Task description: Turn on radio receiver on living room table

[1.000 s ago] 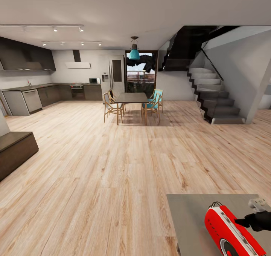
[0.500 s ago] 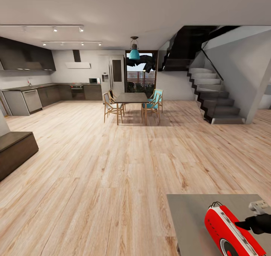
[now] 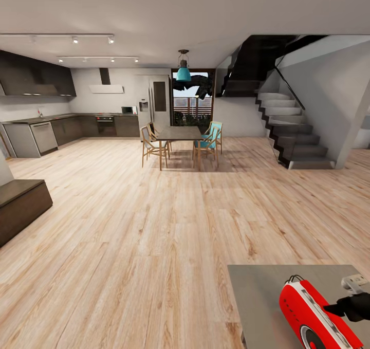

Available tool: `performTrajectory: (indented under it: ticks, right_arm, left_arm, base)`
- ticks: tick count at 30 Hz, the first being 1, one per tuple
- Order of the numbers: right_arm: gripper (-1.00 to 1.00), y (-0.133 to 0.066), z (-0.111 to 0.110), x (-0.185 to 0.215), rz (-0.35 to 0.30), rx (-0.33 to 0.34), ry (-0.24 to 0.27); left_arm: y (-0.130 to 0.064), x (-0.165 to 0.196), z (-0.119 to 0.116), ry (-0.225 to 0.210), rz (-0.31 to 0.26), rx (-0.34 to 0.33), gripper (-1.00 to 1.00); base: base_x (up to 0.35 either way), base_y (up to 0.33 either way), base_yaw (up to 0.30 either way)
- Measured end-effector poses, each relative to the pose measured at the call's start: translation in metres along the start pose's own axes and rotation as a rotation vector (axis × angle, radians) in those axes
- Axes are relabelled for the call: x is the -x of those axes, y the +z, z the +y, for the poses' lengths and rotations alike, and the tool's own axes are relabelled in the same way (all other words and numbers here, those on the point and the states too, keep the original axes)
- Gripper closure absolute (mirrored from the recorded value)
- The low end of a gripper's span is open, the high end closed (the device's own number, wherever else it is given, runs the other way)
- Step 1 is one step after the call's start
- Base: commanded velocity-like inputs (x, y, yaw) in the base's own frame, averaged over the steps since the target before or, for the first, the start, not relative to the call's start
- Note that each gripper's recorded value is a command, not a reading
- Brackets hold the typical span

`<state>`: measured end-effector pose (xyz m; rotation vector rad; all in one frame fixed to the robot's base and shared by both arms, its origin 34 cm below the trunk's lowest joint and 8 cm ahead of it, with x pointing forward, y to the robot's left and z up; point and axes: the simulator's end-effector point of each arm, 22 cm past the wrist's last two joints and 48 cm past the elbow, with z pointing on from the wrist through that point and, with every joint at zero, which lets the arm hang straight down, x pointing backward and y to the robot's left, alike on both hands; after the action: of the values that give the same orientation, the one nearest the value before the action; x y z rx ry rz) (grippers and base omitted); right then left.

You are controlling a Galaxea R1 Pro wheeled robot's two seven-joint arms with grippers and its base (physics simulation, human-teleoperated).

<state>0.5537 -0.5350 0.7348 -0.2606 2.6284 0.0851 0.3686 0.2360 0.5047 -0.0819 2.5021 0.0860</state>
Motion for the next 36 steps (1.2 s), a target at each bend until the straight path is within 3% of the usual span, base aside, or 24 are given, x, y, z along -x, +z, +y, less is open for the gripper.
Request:
performTrajectory:
  ticks: [11,27,31,36]
  right_arm:
    - [-1.00,0.002,-0.013,-0.005,0.014,-0.061,0.000]
    - [-1.00,0.013,-0.006,-0.022,0.055,-0.041,0.017]
    - [-1.00,0.024,-0.006,-0.037,0.096,-0.067,-0.006]
    - [-1.00,0.030,-0.011,-0.039,0.073,-0.086,-0.046]
  left_arm:
    - [0.000,0.001,0.004,0.003,-0.002,0.005,-1.00]
    - [0.000,0.000,0.004,0.003,-0.001,0.005,-1.00]
    - [0.000,0.000,0.004,0.003,-0.001,0.006,-1.00]
    - [0.000,0.000,0.004,0.004,-0.001,0.006,-1.00]
  base:
    - [0.000,0.000,0.000]
    - [0.000,0.000,0.000]
    - [0.000,0.000,0.000]
    - [0.000,0.000,0.000]
